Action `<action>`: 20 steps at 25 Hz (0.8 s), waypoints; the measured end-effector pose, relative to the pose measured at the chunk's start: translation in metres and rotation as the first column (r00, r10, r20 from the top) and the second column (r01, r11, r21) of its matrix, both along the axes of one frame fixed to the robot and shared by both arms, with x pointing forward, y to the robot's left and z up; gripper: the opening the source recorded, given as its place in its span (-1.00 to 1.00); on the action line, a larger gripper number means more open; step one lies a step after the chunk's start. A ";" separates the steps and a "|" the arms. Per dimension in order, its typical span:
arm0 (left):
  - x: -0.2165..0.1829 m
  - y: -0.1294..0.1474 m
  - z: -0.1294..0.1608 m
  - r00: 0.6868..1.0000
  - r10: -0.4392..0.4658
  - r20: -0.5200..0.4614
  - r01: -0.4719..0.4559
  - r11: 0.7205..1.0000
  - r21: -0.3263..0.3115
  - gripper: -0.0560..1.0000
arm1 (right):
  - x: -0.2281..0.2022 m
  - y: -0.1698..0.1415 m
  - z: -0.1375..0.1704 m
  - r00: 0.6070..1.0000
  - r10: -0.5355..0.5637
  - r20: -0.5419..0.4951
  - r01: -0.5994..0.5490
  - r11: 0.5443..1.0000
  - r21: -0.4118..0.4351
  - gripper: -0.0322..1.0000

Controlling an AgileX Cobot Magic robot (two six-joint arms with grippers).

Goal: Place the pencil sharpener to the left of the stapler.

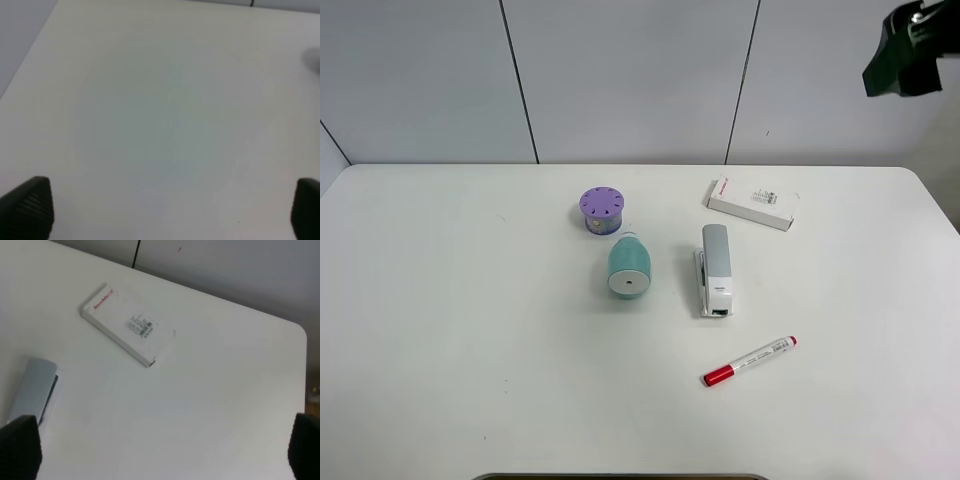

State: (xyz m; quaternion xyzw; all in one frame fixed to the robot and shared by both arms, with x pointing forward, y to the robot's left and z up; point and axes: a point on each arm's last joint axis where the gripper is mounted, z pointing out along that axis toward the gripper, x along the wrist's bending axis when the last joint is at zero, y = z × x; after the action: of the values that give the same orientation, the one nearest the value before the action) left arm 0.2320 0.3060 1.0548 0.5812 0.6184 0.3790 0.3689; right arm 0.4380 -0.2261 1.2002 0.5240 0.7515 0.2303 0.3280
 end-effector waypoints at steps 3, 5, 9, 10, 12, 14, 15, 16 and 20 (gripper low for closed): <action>0.000 0.000 0.000 1.000 0.000 0.000 0.000 1.000 0.000 0.91 | -0.011 -0.008 -0.012 1.000 -0.006 -0.003 0.006 1.000 -0.013 0.98; 0.000 0.000 0.000 1.000 0.000 0.000 0.000 1.000 0.000 0.91 | -0.020 -0.020 -0.018 0.999 -0.035 0.006 0.035 0.999 -0.004 0.98; 0.000 0.000 0.000 1.000 0.000 0.000 0.000 1.000 0.000 0.91 | -0.044 -0.047 -0.025 0.991 -0.117 0.060 0.116 0.993 0.019 0.98; 0.000 0.000 0.000 1.000 0.000 0.000 0.000 1.000 0.000 0.91 | -0.054 -0.053 -0.025 0.988 -0.130 0.085 0.128 0.991 0.030 0.98; 0.000 0.000 0.000 1.000 0.000 0.000 0.000 1.000 0.000 0.91 | -0.074 -0.062 -0.027 0.982 -0.141 0.127 0.136 0.989 0.050 0.98; 0.000 0.000 0.000 1.000 0.000 0.000 0.000 1.000 0.000 0.91 | -0.092 -0.069 -0.030 0.976 -0.147 0.163 0.137 0.988 0.068 0.98; 0.000 0.000 0.000 1.000 0.000 0.000 0.000 1.000 0.000 0.91 | -0.102 -0.072 -0.032 0.972 -0.150 0.182 0.137 0.987 0.080 0.98; 0.000 0.000 0.000 1.000 0.000 0.000 0.000 1.000 0.000 0.91 | -0.109 -0.074 -0.034 0.969 -0.151 0.194 0.137 0.987 0.087 0.98; 0.000 0.000 0.000 1.000 0.000 0.000 0.000 1.000 0.000 0.91 | -0.136 -0.083 -0.039 0.953 -0.182 0.242 0.149 0.977 0.149 0.98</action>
State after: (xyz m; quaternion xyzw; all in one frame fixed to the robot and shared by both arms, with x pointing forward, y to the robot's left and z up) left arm 0.2320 0.3060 1.0548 0.5812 0.6184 0.3790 0.3689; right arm 0.3015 -0.3093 1.1610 0.5715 0.6400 0.3155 0.4052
